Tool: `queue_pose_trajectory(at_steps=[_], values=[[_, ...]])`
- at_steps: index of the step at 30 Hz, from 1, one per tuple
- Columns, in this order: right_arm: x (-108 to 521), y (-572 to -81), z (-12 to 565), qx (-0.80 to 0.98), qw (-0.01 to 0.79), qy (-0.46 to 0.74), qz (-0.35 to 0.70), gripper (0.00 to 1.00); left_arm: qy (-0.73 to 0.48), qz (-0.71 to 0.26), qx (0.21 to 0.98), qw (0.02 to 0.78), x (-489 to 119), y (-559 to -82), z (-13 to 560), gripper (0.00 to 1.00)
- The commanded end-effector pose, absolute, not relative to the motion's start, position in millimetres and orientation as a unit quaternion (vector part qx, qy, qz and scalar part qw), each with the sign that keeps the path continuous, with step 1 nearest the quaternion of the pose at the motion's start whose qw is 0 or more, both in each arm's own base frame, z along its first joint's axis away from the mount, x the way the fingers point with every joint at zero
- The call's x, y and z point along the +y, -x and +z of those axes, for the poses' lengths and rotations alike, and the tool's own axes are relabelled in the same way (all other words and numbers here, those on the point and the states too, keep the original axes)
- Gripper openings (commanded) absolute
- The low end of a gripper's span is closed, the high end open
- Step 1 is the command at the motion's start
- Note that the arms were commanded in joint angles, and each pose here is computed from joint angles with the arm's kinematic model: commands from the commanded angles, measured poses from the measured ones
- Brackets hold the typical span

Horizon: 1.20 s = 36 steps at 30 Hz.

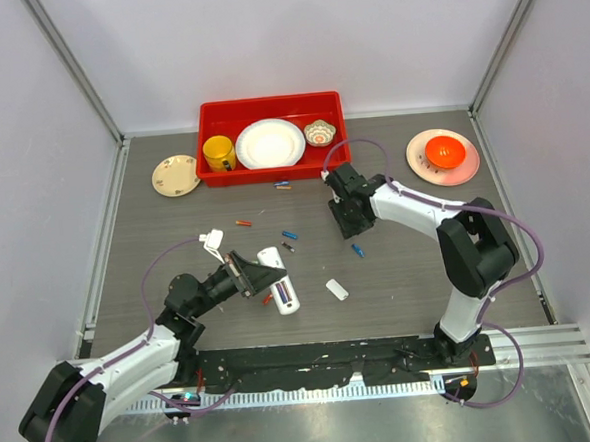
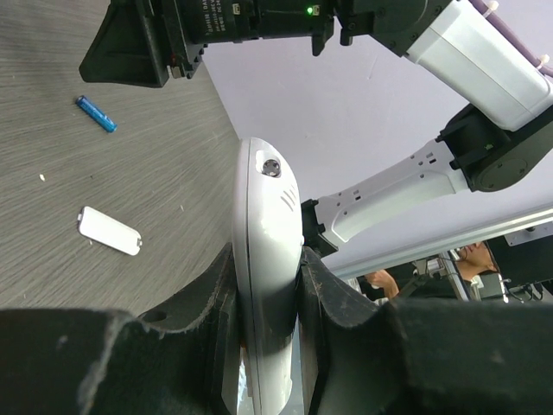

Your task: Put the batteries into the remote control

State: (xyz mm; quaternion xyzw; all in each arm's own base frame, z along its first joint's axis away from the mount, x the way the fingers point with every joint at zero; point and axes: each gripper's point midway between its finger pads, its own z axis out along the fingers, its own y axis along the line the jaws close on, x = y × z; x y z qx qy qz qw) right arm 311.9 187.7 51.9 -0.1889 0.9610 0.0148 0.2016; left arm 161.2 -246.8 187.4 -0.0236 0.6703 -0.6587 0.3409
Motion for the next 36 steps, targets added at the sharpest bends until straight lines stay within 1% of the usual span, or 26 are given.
queue_pose_trajectory(at_steps=[1, 10, 28, 36], values=[[192, -314, 51, 0.958, 0.194, 0.209, 0.022, 0.37, 0.005, -0.671, 0.649, 0.358, -246, -157, 200, 0.0], [188, -302, 35, 0.963, 0.177, 0.202, 0.024, 0.4, 0.004, -0.67, 0.652, 0.356, -247, -158, 198, 0.0], [181, -294, 15, 0.967, 0.162, 0.197, 0.02, 0.38, 0.005, -0.67, 0.653, 0.353, -248, -159, 196, 0.0], [180, -292, 8, 0.968, 0.157, 0.193, 0.027, 0.31, 0.005, -0.669, 0.653, 0.354, -249, -160, 197, 0.0]])
